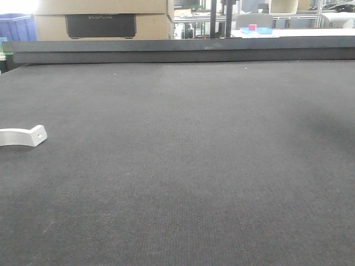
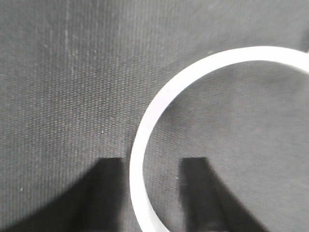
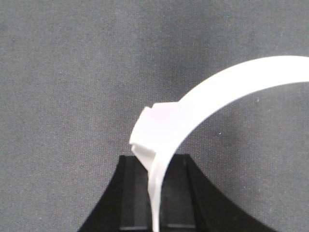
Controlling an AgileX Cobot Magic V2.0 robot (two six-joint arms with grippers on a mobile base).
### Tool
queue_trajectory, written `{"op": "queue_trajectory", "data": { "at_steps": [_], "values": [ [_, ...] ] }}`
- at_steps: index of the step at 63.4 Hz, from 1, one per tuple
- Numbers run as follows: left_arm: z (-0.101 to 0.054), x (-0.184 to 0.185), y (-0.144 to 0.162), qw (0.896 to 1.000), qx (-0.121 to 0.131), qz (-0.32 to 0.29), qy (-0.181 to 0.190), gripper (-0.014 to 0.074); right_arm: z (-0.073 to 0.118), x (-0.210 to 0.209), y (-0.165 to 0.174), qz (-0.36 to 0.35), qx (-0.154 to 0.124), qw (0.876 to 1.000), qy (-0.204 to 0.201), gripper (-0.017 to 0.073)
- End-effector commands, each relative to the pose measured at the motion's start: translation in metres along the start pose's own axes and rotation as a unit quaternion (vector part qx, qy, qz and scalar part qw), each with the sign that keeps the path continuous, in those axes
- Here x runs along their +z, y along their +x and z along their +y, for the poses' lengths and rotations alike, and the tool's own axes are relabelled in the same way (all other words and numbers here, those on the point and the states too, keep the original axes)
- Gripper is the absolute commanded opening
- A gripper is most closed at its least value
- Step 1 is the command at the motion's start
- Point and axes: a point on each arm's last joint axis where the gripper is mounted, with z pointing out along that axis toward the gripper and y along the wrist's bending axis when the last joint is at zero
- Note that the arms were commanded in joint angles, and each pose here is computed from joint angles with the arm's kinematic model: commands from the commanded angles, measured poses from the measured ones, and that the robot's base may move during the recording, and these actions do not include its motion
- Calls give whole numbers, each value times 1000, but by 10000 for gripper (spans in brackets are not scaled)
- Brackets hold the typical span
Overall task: Grab PVC pipe and place in blue bin
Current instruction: 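Close the left gripper on the curved body of the pipe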
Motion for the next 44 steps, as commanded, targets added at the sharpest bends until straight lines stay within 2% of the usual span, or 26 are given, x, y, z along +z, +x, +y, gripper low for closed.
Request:
{"op": "queue_trajectory", "data": {
  "at_steps": [1, 8, 34, 44],
  "values": [
    [2, 7, -2, 1000, 1, 8, -4, 265, 1, -5, -2, -14, -6, 1000, -2, -169],
    [4, 18, -4, 999, 10, 26, -14, 265, 1, -5, -2, -14, -6, 1000, -2, -169],
    [3, 41, -5, 998, 11, 62, -13, 265, 1, -5, -2, -14, -6, 1000, -2, -169],
    [3, 41, -6, 998, 11, 59, -13, 228, 1, -5, -2, -14, -6, 1000, -2, -169]
  ]
}}
